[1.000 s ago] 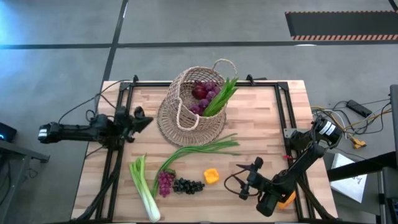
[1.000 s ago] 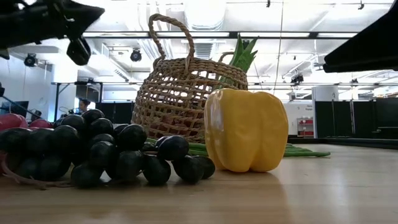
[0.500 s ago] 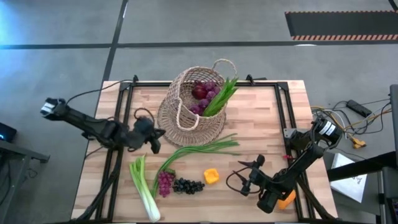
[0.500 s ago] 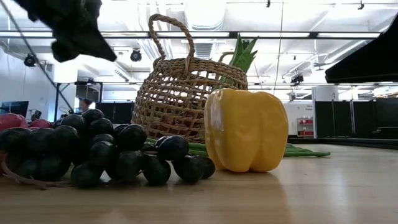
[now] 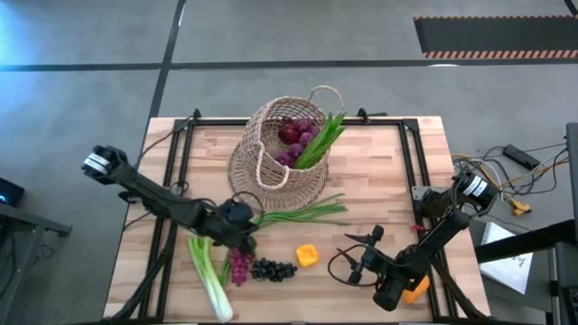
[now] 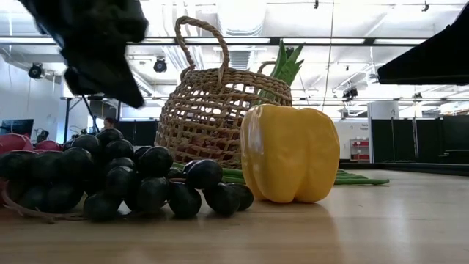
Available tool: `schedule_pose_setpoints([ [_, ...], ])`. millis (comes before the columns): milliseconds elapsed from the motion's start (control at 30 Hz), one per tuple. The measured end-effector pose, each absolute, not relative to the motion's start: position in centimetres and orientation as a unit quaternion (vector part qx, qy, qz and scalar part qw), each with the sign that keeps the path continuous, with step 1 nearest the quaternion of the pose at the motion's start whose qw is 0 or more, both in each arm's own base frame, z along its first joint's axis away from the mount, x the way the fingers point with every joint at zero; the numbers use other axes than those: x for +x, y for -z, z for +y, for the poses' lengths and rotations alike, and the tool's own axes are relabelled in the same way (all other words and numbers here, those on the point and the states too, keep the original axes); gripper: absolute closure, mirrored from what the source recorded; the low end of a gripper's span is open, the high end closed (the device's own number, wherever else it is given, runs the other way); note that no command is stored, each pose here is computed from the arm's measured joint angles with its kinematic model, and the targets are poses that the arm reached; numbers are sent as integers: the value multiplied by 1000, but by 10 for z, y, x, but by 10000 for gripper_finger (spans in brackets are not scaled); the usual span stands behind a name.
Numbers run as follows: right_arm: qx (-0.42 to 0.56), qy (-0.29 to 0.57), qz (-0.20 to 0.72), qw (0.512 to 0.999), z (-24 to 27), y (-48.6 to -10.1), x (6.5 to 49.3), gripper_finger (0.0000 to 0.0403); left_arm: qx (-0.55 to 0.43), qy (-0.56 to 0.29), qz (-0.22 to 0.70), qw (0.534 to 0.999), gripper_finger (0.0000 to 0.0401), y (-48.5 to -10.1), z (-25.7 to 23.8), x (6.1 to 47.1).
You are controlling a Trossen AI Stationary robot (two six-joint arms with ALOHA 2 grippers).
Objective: Build produce basket
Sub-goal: Put the green celery into the brown basket
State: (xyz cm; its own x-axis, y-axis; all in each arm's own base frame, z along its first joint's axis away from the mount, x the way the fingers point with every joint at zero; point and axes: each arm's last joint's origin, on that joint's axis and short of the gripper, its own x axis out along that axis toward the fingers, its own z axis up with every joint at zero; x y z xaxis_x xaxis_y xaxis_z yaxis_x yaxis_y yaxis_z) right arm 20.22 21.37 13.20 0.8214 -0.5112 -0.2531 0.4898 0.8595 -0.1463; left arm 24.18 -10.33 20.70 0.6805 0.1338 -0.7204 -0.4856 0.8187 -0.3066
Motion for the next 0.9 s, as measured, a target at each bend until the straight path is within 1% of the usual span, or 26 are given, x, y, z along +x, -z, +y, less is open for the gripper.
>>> schedule_pose_setpoints([
  [100, -37, 262, 143, 954, 214, -132, 202, 182, -258, -176, 413, 856, 401, -205, -104, 251],
  [167, -41, 262, 144, 953, 214, -132, 202, 182, -256, -194, 471, 821, 401, -206, -107, 248],
  [267, -46, 261, 145, 953, 214, -132, 202, 182, -250, -232, 559, 756, 399, -214, -111, 239],
  [333, -50, 263, 141, 953, 214, -132, 202, 182, -240, -259, 603, 715, 388, -221, -115, 230],
  [400, -52, 265, 137, 953, 214, -133, 202, 182, -236, -280, 631, 684, 368, -229, -119, 222],
  [500, -55, 267, 135, 953, 213, -133, 202, 182, -253, -306, 648, 650, 321, -237, -126, 207],
  [633, -59, 268, 133, 952, 213, -133, 202, 182, -308, -326, 651, 613, 239, -232, -142, 186],
  [767, -62, 270, 130, 952, 213, -133, 202, 182, -377, -374, 626, 571, 156, -217, -161, 167],
  [900, -73, 269, 133, 951, 213, -133, 202, 182, -425, -412, 595, 544, 95, -208, -173, 154],
])
